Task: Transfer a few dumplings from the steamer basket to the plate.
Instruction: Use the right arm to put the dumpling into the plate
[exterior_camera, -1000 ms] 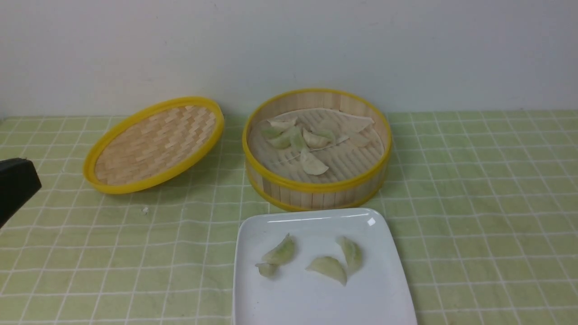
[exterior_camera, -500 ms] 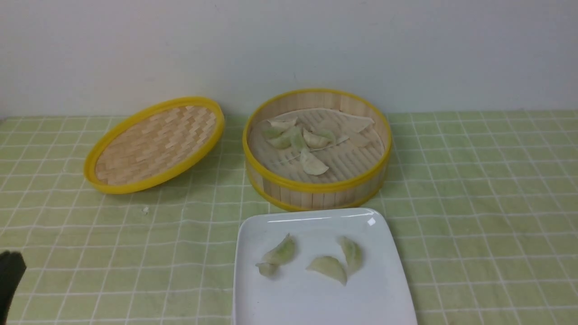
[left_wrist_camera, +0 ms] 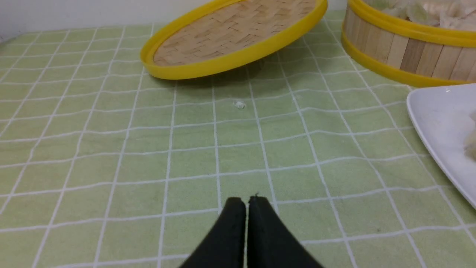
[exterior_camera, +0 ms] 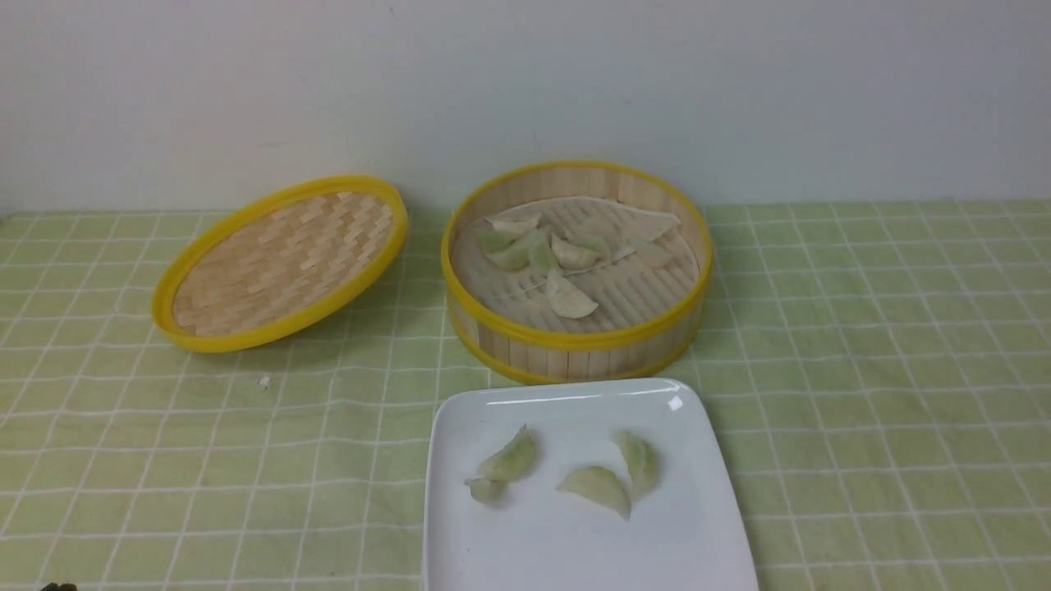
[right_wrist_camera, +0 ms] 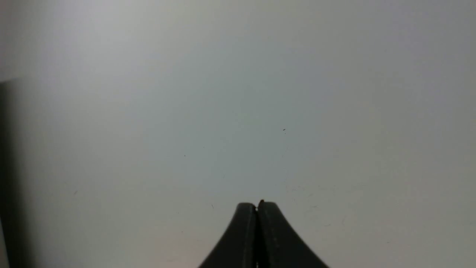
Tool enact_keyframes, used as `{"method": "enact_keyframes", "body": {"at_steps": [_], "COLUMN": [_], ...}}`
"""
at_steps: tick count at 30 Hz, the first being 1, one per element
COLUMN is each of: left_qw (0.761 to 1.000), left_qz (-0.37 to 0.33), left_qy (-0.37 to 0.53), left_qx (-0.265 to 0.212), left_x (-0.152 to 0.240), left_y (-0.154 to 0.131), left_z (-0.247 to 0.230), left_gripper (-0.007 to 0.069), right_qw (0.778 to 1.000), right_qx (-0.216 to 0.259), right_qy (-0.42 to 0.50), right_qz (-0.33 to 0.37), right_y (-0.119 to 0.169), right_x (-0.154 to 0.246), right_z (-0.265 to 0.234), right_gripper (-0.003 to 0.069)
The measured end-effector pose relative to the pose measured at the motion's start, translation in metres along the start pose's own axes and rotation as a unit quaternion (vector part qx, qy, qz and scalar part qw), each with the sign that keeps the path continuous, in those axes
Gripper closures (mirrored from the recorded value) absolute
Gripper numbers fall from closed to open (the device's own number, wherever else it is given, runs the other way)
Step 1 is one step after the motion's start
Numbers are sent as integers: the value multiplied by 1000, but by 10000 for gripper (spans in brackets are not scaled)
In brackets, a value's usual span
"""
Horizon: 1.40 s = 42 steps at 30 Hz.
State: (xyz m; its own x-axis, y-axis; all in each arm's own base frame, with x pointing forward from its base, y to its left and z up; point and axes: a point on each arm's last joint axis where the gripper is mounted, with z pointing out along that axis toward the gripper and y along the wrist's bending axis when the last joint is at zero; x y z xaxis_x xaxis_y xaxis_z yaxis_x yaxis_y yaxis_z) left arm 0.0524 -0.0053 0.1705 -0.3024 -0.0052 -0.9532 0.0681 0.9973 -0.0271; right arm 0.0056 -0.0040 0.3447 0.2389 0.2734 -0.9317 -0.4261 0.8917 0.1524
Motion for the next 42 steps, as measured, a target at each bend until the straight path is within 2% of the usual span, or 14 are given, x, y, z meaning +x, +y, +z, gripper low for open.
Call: {"method": "enact_keyframes", "body": {"at_steps": [23, 37, 40, 42], "left_qw": [1000, 1000, 1000, 1000], "left_qz": [0, 0, 0, 0], "left_qy": [1, 1, 1, 1], "left_qx": [0, 0, 0, 0], "left_x": [0, 0, 0, 0], "left_y": [0, 0, 0, 0], "left_z": [0, 0, 0, 0], "left_gripper": [631, 631, 631, 631], "right_qw": [1000, 999, 999, 997], "right_qx": [0, -31, -16, 28], "right_qy": [0, 25, 41, 62], "right_qz": [-11, -22, -27, -39], "right_y": [0, 4, 2, -2], "right_x": [0, 17, 27, 42], "right_z": [0, 2, 2, 4], "right_gripper": [669, 669, 669, 669]}}
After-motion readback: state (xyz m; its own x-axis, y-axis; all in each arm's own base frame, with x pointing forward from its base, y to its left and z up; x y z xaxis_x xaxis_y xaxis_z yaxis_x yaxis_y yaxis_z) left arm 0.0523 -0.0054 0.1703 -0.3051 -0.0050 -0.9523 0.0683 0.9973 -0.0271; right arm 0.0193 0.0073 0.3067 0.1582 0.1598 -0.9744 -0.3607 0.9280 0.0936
